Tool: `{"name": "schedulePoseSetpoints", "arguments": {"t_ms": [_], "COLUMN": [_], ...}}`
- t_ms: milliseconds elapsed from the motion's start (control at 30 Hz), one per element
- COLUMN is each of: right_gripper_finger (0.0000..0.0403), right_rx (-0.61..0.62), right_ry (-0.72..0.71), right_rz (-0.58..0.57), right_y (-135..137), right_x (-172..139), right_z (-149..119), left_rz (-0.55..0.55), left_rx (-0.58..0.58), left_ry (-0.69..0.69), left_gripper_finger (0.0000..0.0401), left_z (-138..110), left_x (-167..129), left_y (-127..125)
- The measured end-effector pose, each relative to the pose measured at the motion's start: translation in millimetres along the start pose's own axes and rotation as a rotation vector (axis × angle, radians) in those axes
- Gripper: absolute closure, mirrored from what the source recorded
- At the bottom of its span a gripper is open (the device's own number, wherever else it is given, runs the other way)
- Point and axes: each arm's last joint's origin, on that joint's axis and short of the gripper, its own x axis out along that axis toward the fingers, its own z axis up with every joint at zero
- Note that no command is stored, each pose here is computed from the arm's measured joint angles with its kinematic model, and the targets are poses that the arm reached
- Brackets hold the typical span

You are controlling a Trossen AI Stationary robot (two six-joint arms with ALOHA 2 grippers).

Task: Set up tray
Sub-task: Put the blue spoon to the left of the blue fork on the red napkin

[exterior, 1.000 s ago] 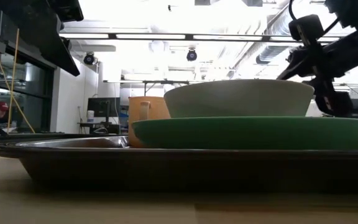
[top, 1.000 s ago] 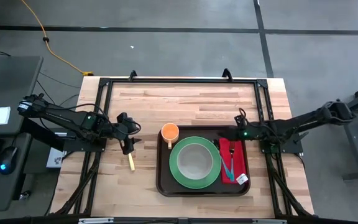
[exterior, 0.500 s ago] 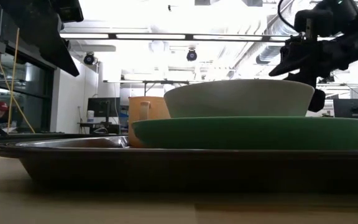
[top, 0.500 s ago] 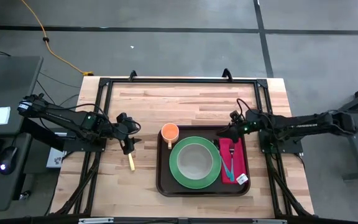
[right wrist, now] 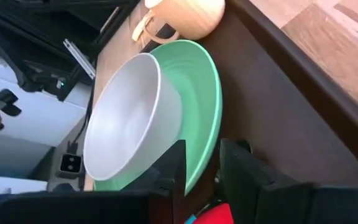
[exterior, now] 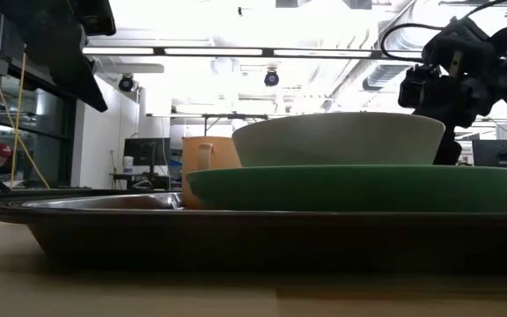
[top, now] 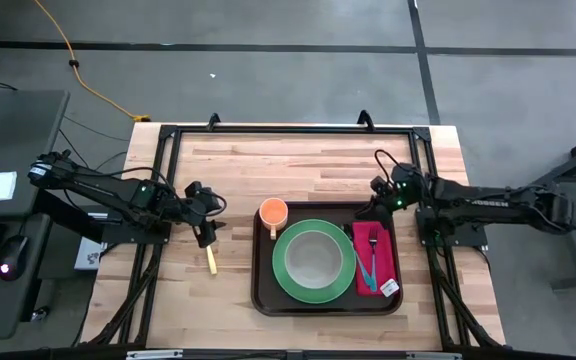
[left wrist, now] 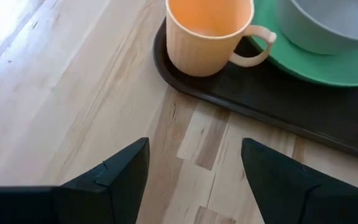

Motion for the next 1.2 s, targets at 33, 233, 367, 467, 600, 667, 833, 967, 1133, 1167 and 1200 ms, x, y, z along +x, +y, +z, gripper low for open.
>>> {"name": "schedulePoseSetpoints", "arguments": {"t_ms": [33,233,367,467,600,667,833,967,1133,1167,1200], "right_gripper_finger": [0.0324,0.0309,0.0298,0.0293,0.0294,0.0294,0.0295,0.0295,0.0295,0.0295,0.0295], "right_rx": [-0.011,-0.097,-0.145,-0.188,-0.261,-0.285,-0.346,-0.358,-0.344,-0.344,-0.345], "right_ry": [0.002,0.047,0.135,0.193,0.263,0.310,0.422,0.477,0.508,0.513,0.517], "right_rz": [0.000,0.012,0.013,0.001,0.001,-0.022,-0.104,-0.130,-0.129,-0.123,-0.119], "right_y": [-0.5,-0.1,-2.6,-4.4,-3.9,-4.9,-9.5,-15.3,-20.0,-20.3,-20.7], "right_x": [0.2,6.8,15.7,23.0,31.2,34.5,42.7,51.2,58.2,58.9,59.5], "right_z": [0.3,8.8,14.1,19.7,30.3,33.8,40.7,43.6,44.7,44.4,44.3], "left_rz": [0.000,-0.001,-0.012,-0.027,-0.031,-0.031,-0.032,-0.032,-0.032,-0.032,-0.032], "left_rx": [-0.010,-0.042,-0.049,-0.051,-0.051,-0.051,-0.050,-0.046,-0.043,-0.043,-0.043], "left_ry": [0.000,-0.001,0.007,0.016,0.018,0.019,0.021,0.021,0.021,0.022,0.022], "left_gripper_finger": [0.0119,0.0119,0.0119,0.0119,0.0119,0.0119,0.0119,0.0119,0.0119,0.0119,0.0119], "left_z": [0.0,0.1,-0.1,-0.4,-0.4,-0.4,-0.5,-0.6,-0.6,-0.6,-0.7], "left_x": [0.0,0.1,0.1,0.1,0.1,0.1,0.1,0.1,0.1,0.1,0.1], "left_y": [0.0,-0.1,-0.4,-0.9,-1.0,-1.0,-1.0,-1.0,-1.0,-0.9,-1.0]}}
